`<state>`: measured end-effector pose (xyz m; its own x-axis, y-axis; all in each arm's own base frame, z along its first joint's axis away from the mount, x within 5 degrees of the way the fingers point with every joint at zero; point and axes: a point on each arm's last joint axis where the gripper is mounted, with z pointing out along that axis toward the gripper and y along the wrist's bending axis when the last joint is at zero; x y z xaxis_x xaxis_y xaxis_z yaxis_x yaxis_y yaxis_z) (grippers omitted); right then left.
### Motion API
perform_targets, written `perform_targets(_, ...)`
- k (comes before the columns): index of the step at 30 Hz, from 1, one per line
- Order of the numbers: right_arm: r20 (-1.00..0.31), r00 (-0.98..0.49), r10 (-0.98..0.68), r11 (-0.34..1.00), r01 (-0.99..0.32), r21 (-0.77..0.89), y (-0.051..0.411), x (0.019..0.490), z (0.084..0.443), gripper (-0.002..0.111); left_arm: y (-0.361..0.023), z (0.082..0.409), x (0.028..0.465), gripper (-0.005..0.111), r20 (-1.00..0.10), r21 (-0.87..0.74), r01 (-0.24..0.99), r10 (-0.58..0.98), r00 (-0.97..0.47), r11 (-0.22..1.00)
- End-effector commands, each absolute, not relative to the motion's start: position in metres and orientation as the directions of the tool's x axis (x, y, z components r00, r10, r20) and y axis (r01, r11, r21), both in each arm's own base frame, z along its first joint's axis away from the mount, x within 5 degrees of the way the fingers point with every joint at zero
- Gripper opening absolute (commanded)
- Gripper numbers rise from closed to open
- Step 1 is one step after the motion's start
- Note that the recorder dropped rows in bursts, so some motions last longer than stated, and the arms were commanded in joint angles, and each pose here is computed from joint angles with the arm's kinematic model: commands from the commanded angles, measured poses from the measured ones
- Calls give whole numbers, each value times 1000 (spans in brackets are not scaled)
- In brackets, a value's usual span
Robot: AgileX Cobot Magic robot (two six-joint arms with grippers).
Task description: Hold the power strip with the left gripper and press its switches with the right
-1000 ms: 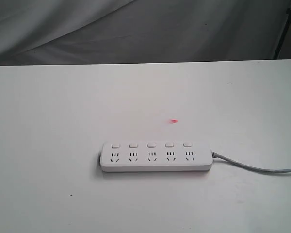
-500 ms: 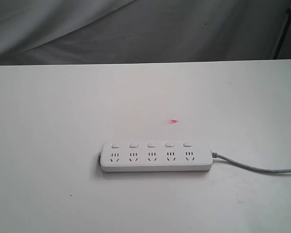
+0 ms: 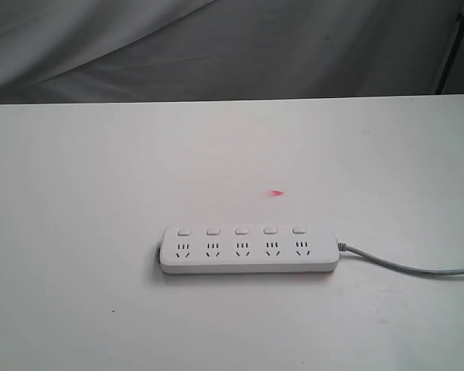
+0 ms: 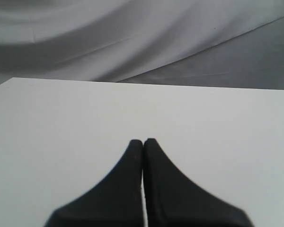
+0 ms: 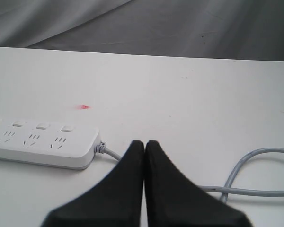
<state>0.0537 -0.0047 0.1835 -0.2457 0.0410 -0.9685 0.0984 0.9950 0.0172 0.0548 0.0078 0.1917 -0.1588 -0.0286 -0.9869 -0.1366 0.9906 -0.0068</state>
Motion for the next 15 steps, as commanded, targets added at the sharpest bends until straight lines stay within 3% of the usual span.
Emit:
perform_targets(1, -970, -240, 46, 995, 93, 24, -4, 54, 183, 0, 8, 194, 55, 1, -993, -9, -139, -25, -119, 990)
perform_targets(7, -970, -240, 46, 995, 93, 24, -4, 54, 183, 0, 7, 194, 55, 1, -991, -39, -137, -56, -123, 990)
perform_targets(15, -970, -240, 46, 995, 93, 24, -4, 54, 183, 0, 7, 253, 54, 1, -996, 20, -129, 9, -86, 991)
